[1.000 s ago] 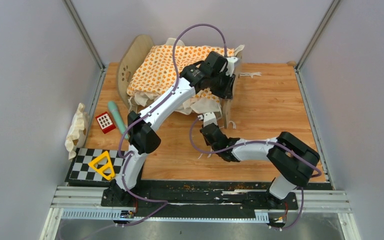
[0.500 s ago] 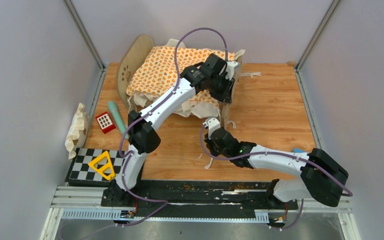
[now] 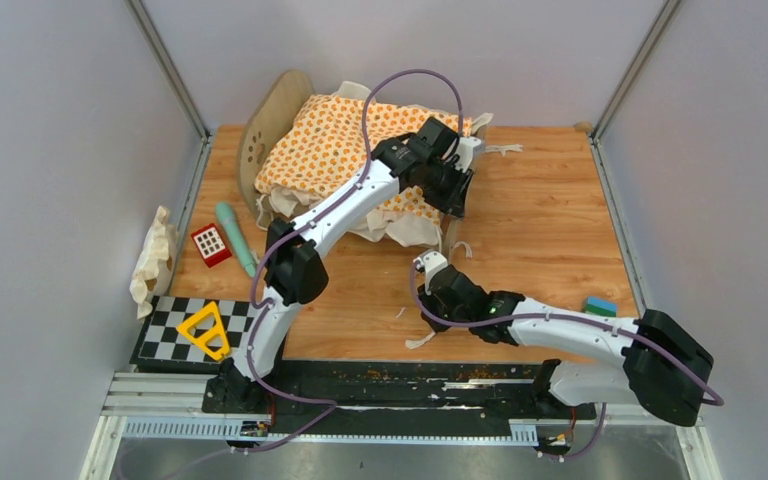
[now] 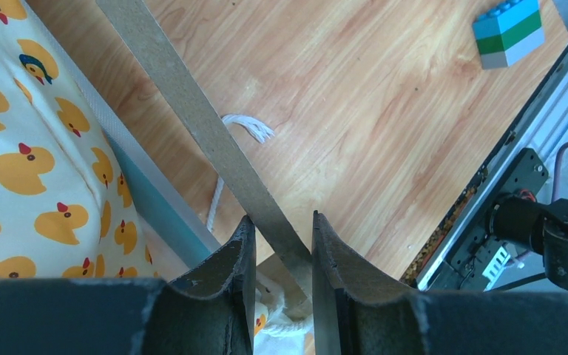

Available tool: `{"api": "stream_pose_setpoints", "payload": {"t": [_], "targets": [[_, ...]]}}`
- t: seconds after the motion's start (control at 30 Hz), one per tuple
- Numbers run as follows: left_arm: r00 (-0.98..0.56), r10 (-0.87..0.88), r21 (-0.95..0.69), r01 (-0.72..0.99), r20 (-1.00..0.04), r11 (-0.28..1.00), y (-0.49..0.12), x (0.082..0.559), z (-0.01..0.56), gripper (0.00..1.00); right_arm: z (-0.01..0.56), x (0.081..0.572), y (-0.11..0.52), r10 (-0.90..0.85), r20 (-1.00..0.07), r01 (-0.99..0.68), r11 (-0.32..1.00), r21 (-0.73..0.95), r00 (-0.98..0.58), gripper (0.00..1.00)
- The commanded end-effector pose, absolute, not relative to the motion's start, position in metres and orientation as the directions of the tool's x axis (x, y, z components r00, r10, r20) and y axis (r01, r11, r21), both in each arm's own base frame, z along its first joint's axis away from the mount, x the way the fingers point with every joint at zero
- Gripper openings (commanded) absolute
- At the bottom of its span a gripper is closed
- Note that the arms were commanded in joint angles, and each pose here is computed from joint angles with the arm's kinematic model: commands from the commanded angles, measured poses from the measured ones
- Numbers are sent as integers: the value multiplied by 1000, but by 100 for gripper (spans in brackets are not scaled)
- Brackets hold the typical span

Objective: Set up the pet bed
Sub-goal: Cross the ropes on the bed frame.

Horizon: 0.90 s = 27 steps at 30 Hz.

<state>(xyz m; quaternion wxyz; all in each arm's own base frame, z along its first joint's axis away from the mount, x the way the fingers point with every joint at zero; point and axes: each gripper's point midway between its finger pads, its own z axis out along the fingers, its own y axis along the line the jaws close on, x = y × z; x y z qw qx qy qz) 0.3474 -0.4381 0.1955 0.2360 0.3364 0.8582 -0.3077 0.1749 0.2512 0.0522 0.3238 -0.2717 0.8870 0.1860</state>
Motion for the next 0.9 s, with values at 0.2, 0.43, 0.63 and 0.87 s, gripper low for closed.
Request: {"api": "stream_pose_setpoints", "payload": {"t": [0.2,0.43,0.63,0.87], "targets": [[-460,470,-283,872,-753,399,-456,362,211,0,58,154,245,-319,-646,-578,782,235,-694,0],[-484,478,-316,865,-733,390,-463,364,188,0,56,150,241,-327,-635,-580,780,237,-700,0],[-501,481,-342,858,-720,382,-465,360,184,11,51,148,239,-331,-628,-576,784,232,-704,0],[-493,461,-341,862,-738,376,-457,351,206,36,51,147,236,-321,-626,-565,790,238,-711,0]]}}
